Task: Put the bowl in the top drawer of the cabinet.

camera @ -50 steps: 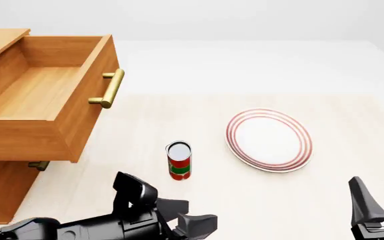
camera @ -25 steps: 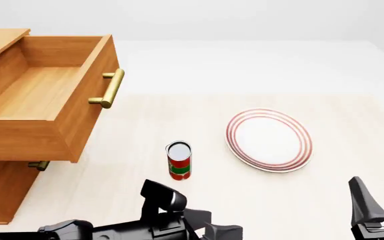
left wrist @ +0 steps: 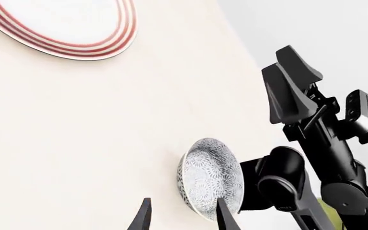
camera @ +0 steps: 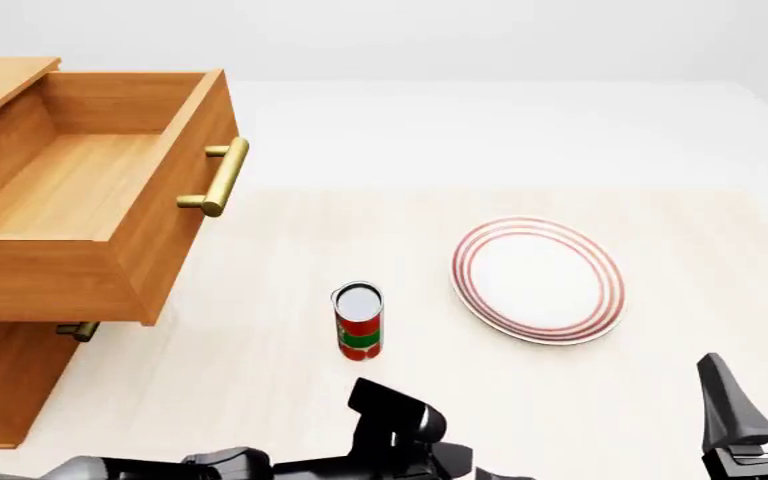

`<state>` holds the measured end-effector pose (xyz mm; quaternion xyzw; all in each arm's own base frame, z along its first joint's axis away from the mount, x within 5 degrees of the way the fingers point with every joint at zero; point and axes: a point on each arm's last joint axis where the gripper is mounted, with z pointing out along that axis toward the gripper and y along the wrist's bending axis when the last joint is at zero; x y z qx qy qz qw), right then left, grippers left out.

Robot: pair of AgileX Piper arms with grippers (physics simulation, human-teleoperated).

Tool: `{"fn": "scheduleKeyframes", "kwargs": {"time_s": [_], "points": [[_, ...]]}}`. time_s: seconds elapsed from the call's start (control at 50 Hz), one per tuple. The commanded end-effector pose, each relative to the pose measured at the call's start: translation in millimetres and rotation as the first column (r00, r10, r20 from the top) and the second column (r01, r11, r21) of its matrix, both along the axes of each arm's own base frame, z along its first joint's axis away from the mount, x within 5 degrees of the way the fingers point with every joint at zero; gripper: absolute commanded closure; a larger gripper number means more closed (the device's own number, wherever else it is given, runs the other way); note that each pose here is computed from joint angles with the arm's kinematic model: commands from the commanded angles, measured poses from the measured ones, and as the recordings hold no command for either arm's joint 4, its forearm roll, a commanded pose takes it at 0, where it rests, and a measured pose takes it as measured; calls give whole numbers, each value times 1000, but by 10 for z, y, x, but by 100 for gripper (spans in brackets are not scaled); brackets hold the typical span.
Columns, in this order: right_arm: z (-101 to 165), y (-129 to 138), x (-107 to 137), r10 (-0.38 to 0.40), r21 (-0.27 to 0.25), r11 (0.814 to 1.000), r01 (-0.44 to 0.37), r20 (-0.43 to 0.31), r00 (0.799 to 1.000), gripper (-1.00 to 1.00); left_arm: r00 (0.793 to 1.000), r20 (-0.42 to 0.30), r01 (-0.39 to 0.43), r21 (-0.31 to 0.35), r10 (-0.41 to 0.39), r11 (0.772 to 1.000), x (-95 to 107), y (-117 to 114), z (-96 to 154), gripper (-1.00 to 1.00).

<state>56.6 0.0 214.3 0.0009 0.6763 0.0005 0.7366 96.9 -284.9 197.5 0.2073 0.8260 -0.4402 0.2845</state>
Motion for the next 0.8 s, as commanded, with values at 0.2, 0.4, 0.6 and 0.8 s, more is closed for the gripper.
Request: {"fn": "scheduleKeyframes", "kwargs": {"time_s": [0.2, 0.4, 0.6, 0.8], "points": [[0, 0, 0, 0, 0, 1000, 0, 0, 1000, -100, 1000, -22, 10, 17, -10, 1000, -2, -174, -107, -100], [0, 0, 0, 0, 0, 1000, 0, 0, 1000, -100, 999, -40, 13, 26, -12, 1000, -15, -239, -178, -100], [0, 0, 0, 0, 0, 1000, 0, 0, 1000, -100, 999, -52, 14, 38, -12, 999, -11, -304, -230, -100], [0, 0, 0, 0, 0, 1000, 0, 0, 1000, -100, 998, -63, 23, 46, -20, 999, -23, -418, -282, -100]]}}
